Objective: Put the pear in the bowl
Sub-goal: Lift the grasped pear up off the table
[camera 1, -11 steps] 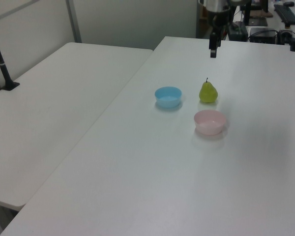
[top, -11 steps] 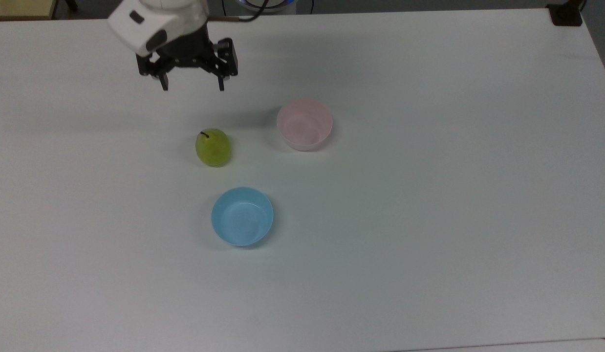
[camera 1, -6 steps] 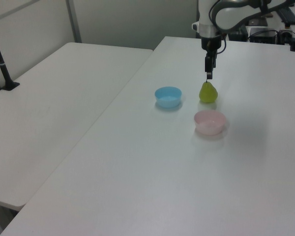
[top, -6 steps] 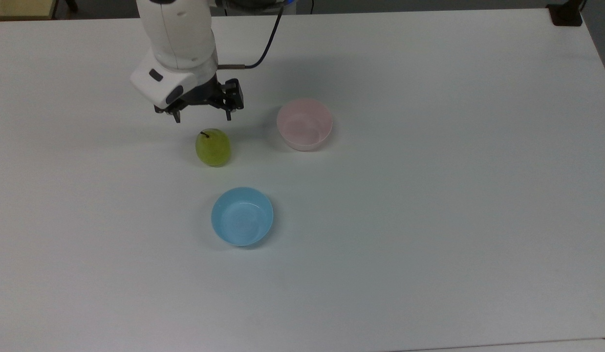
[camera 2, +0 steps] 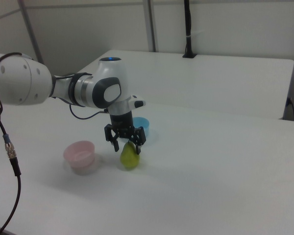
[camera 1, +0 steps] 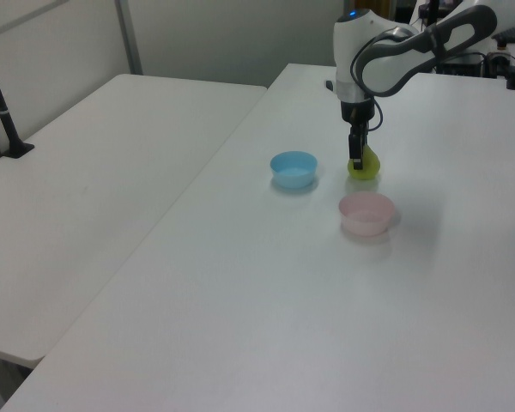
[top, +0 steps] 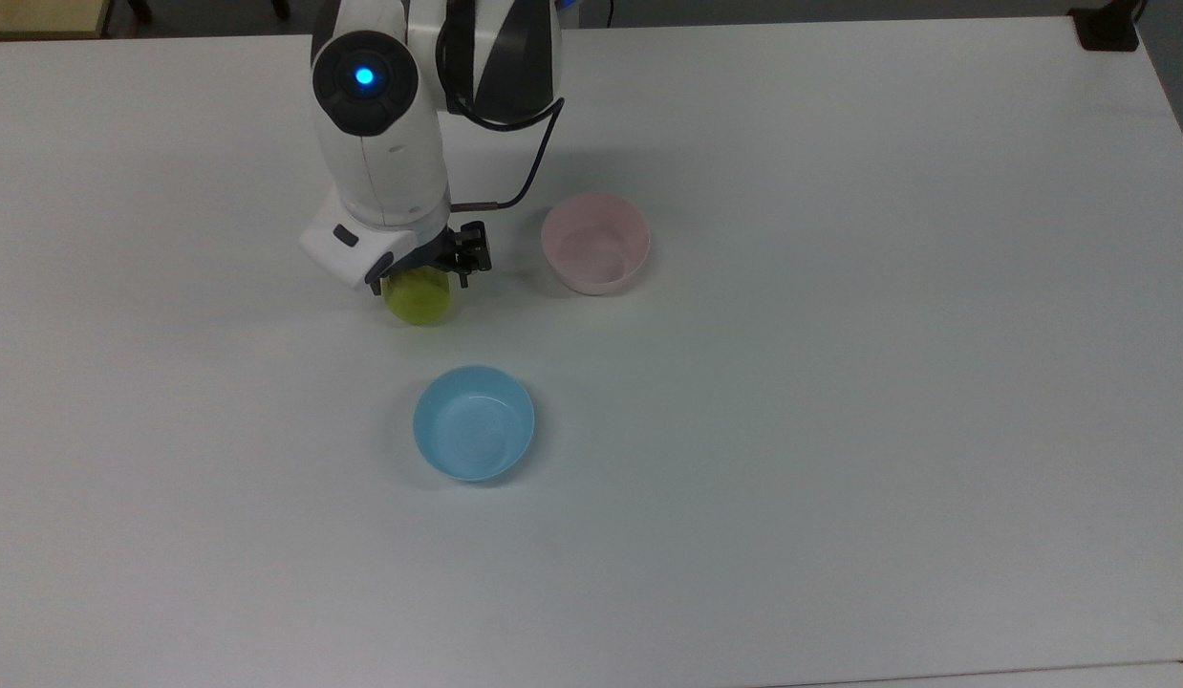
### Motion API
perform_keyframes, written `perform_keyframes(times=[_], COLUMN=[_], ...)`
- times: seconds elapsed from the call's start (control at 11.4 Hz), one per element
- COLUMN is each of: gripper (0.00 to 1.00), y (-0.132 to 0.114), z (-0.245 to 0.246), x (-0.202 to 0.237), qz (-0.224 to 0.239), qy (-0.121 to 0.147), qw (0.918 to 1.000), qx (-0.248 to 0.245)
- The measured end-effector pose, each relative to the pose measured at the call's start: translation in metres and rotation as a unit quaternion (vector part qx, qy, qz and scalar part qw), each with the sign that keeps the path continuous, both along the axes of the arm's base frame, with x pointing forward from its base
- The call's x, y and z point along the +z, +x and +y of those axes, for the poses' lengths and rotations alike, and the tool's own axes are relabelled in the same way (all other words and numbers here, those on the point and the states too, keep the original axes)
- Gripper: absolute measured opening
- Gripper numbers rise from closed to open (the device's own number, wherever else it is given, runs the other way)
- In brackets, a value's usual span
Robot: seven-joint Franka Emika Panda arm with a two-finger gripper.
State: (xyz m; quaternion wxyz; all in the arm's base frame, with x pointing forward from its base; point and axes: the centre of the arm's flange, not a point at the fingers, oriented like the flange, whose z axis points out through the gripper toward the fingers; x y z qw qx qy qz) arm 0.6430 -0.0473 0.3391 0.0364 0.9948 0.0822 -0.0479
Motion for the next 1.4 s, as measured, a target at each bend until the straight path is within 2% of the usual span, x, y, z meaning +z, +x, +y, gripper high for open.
perform_keyframes(times=[0.09, 0.17, 0.26, 0.52, 0.7, 1.14, 1.4], gripper=[0.87, 0.70, 0.62, 0.62, 0.62, 0.62, 0.62], y=[0.000, 0.000, 0.001, 0.001, 0.000, -0.015, -0.023], z=[0.003, 0.004, 0.004, 0.005, 0.004, -0.003, -0.002], x=[-0.003, -0.004, -0.003, -0.003, 0.012, 0.123, 0.165], qz=[0.003, 0.003, 0.002, 0.002, -0.005, -0.028, -0.038], qy=[-0.004, -0.006, -0.007, -0.010, -0.011, -0.015, -0.016], qw=[1.0000, 0.9999, 0.9999, 0.9999, 0.9999, 0.9995, 0.9991], qx=[0.006, 0.008, 0.009, 0.011, 0.010, -0.003, -0.011])
